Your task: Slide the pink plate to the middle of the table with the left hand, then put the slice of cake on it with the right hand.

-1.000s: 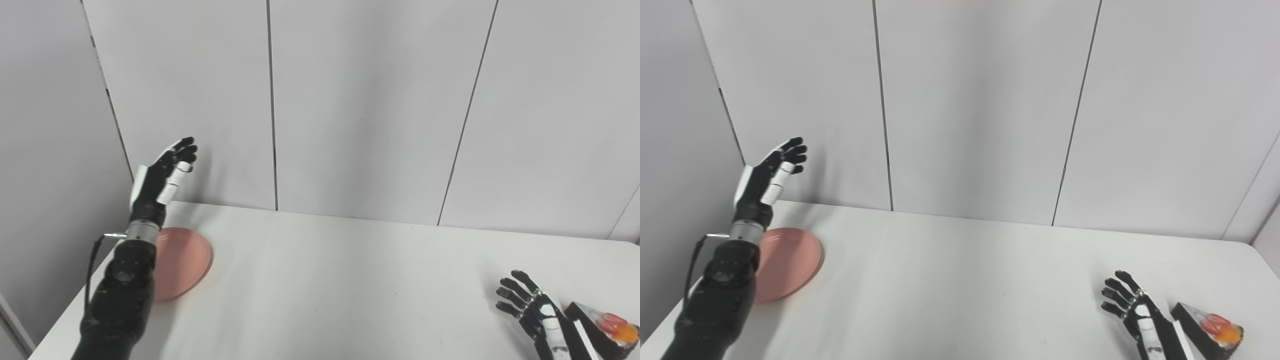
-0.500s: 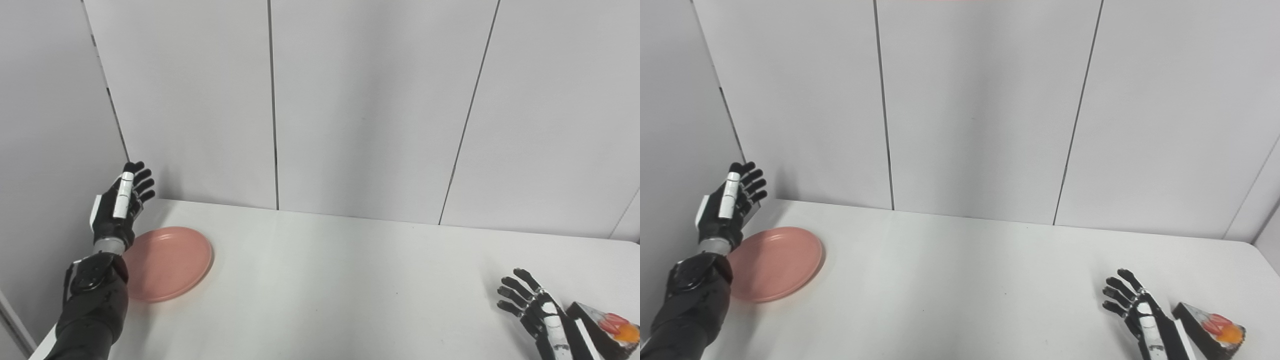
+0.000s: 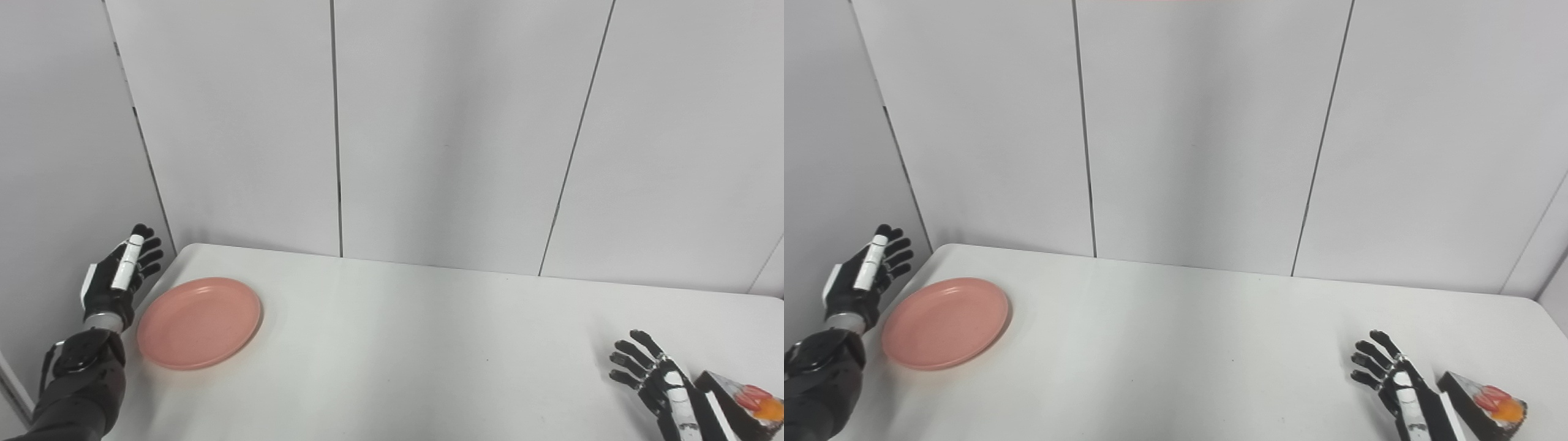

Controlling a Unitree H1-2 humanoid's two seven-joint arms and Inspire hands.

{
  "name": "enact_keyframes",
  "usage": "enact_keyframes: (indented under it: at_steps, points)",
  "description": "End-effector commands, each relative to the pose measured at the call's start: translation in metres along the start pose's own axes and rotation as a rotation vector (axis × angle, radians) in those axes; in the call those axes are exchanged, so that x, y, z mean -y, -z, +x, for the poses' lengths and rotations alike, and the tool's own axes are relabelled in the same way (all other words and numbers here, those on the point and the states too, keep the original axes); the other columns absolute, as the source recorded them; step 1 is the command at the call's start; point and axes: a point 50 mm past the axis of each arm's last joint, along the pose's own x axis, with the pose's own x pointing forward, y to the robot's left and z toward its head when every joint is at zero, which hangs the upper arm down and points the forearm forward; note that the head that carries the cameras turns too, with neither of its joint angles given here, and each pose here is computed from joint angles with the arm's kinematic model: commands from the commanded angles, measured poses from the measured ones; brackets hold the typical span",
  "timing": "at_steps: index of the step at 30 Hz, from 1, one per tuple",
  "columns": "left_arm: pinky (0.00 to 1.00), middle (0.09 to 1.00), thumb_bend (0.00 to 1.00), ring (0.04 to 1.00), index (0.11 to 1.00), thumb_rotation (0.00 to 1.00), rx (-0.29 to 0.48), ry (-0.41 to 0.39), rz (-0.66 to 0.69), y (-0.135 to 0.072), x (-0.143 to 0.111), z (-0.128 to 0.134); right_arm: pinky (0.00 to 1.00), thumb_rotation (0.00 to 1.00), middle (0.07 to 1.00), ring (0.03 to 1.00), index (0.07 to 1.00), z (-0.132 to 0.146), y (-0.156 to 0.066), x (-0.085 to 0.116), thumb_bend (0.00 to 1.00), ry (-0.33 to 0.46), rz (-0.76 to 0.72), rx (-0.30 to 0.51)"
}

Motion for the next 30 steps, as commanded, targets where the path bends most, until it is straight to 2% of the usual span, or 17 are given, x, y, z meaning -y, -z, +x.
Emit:
enact_keyframes:
  at_steps: [1, 4, 7, 11, 13, 18, 21, 30]
  points:
    - [0.75, 0.774, 0.89, 0.774, 0.739, 0.74, 0.084, -0.024, 0.013, -0.022, -0.011, 0.007, 0.75, 0.89, 0.805, 0.793, 0.856, -0.068, 0.065, -0.018, 0.9, 0.054, 0.096, -0.219]
    - [0.77, 0.764, 0.87, 0.773, 0.733, 0.74, 0.081, -0.03, 0.015, -0.019, -0.013, 0.006, 0.74, 0.89, 0.797, 0.787, 0.849, -0.068, 0.064, -0.018, 0.89, 0.055, 0.098, -0.218]
    - [0.74, 0.758, 0.87, 0.765, 0.724, 0.74, 0.081, -0.031, 0.025, -0.019, -0.014, 0.005, 0.74, 0.89, 0.798, 0.788, 0.848, -0.068, 0.064, -0.019, 0.89, 0.052, 0.094, -0.22]
    - [0.76, 0.786, 0.86, 0.797, 0.744, 0.75, 0.075, -0.029, 0.046, -0.019, -0.018, 0.004, 0.74, 0.9, 0.799, 0.789, 0.85, -0.068, 0.064, -0.019, 0.9, 0.048, 0.087, -0.221]
    - [0.76, 0.783, 0.89, 0.798, 0.743, 0.76, 0.062, -0.034, 0.057, -0.015, -0.021, 0.003, 0.74, 0.9, 0.802, 0.79, 0.853, -0.068, 0.064, -0.019, 0.9, 0.047, 0.088, -0.222]
    - [0.73, 0.772, 0.84, 0.78, 0.728, 0.76, 0.03, -0.045, 0.07, -0.004, -0.021, -0.003, 0.74, 0.89, 0.801, 0.79, 0.851, -0.068, 0.063, -0.019, 0.91, 0.049, 0.091, -0.223]
    - [0.74, 0.78, 0.84, 0.78, 0.741, 0.75, 0.018, -0.043, 0.072, 0.003, -0.018, -0.006, 0.74, 0.89, 0.802, 0.791, 0.851, -0.069, 0.063, -0.019, 0.91, 0.046, 0.089, -0.22]
    - [0.74, 0.781, 0.83, 0.772, 0.744, 0.75, 0.005, 0.03, 0.048, 0.015, 0.004, -0.01, 0.73, 0.89, 0.799, 0.785, 0.856, -0.068, 0.062, -0.02, 0.9, 0.045, 0.088, -0.22]
